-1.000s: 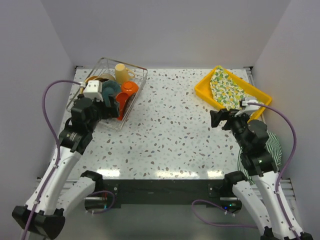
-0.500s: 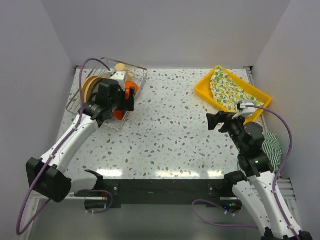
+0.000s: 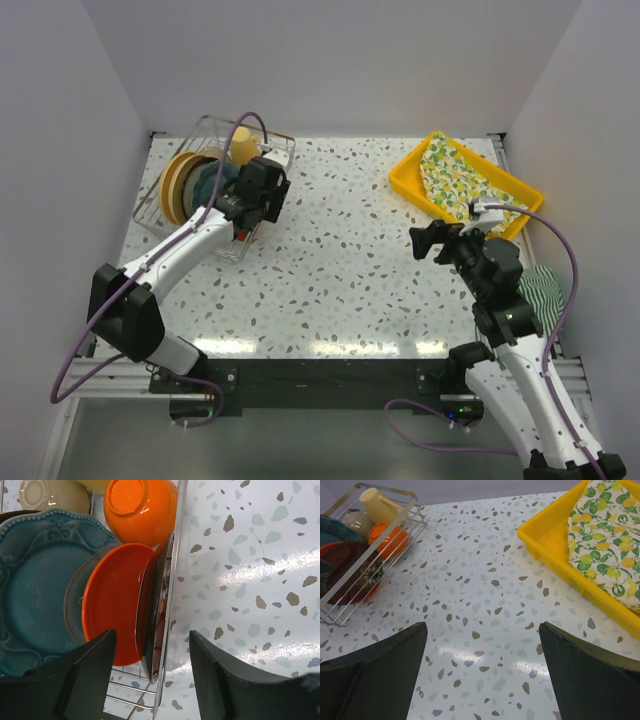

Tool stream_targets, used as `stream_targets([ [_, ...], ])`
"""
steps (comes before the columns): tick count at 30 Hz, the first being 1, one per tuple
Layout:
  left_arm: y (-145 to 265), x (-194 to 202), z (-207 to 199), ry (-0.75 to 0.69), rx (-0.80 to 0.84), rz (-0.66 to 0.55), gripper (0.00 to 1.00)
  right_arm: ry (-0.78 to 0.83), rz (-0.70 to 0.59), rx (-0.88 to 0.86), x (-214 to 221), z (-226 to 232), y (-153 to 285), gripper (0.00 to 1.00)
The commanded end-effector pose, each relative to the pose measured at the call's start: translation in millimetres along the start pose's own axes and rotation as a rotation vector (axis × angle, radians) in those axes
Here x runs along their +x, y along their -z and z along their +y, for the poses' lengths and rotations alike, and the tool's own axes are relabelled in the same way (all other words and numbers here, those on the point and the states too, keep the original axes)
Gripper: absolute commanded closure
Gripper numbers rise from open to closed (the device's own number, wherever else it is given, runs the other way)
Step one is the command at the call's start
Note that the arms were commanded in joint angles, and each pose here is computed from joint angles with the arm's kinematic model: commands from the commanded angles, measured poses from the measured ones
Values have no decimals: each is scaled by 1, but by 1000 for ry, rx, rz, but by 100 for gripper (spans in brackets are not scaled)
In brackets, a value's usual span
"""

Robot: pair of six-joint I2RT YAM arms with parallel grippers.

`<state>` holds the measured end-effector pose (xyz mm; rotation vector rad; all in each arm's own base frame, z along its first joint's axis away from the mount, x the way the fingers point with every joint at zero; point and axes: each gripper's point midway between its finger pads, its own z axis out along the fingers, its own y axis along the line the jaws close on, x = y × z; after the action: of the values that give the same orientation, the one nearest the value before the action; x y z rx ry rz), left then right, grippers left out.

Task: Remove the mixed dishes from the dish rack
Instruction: Pick up the plate from the dish rack.

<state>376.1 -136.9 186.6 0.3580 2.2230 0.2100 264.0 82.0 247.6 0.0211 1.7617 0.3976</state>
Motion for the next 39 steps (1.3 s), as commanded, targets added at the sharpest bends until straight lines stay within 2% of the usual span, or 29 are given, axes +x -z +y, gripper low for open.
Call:
stream_targets([
  [1, -1, -21, 12, -45, -94, -42, 38, 21, -40, -25, -15, 7, 2, 2],
  [5, -9, -19, 13, -67, -136, -26, 51, 28, -31, -17, -14, 5, 1, 2],
  [12, -22, -6, 13, -108, -202, 25, 63, 28, -29, -13, -13, 4, 0, 2],
  [15, -20, -6, 14, -124, -240, 26, 73, 30, -28, -11, -13, 4, 0, 2],
  [19, -9, -12, 18, -135, -307, 8, 92, 30, -31, -12, -14, 4, 1, 2],
  [22, 1, -19, 22, -127, -326, -11, 100, 28, -29, -13, -13, 4, 1, 2],
  [33, 45, -60, 44, -59, -363, -114, 100, 21, -31, -17, -14, 5, 2, 2],
  [39, 74, -80, 48, 15, -288, -179, 100, 6, 9, -138, -9, 28, -5, 2],
])
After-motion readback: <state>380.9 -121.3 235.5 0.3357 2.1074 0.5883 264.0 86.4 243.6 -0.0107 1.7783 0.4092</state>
